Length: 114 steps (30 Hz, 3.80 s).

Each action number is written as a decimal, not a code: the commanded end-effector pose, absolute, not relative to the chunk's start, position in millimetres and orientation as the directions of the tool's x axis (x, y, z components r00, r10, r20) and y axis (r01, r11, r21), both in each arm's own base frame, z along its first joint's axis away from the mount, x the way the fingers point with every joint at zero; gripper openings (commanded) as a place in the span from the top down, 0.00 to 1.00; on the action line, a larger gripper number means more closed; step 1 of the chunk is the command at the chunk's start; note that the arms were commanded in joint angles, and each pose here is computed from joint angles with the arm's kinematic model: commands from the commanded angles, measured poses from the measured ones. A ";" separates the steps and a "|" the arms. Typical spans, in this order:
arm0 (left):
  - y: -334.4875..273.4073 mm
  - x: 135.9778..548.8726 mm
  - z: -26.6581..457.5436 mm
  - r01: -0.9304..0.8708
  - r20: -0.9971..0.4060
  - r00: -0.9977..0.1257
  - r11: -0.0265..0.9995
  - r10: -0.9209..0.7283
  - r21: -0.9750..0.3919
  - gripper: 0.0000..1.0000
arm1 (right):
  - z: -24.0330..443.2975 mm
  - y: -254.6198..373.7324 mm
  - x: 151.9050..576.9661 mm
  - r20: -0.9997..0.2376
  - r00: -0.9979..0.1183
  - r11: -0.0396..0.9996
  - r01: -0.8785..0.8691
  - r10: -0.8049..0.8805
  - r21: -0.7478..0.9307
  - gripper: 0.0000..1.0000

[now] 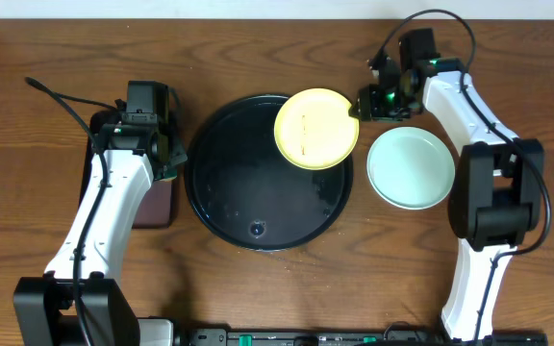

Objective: Clean dirty plates on tray and stack at the side
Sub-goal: 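Move the right gripper to the yellow plate and pinch its rim, then lower the sponge in the left gripper onto the yellow plate, then scrub the yellow plate with the sponge while the right gripper holds it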

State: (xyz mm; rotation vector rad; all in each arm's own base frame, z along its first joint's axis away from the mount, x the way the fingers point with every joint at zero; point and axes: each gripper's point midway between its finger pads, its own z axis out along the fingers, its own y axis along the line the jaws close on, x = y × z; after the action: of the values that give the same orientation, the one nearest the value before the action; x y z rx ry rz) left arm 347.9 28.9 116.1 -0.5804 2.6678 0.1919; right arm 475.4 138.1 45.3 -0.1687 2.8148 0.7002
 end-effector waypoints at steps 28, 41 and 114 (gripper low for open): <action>-1.3 351.8 125.0 -0.263 -0.401 -0.879 0.964 -0.257 -0.041 0.93 | 55.9 233.1 406.0 -0.120 -0.965 0.882 -0.263 -0.235 0.391 0.99; -60.2 367.3 131.9 -0.135 -0.451 -0.873 0.981 -0.185 -0.139 0.93 | -2.5 258.0 394.1 -0.046 -0.975 0.932 -0.222 -0.218 0.287 0.99; -143.7 407.6 23.0 0.278 -0.429 -0.875 0.958 0.223 -0.069 0.92 | -4.6 256.6 395.2 -0.038 -0.979 0.935 -0.202 -0.199 0.291 0.99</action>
State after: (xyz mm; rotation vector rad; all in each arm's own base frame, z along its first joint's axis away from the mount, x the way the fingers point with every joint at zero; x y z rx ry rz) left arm 391.3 -170.6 29.5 0.4685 2.6894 -0.3952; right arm 395.7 256.3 4.8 -0.3342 3.0662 0.5028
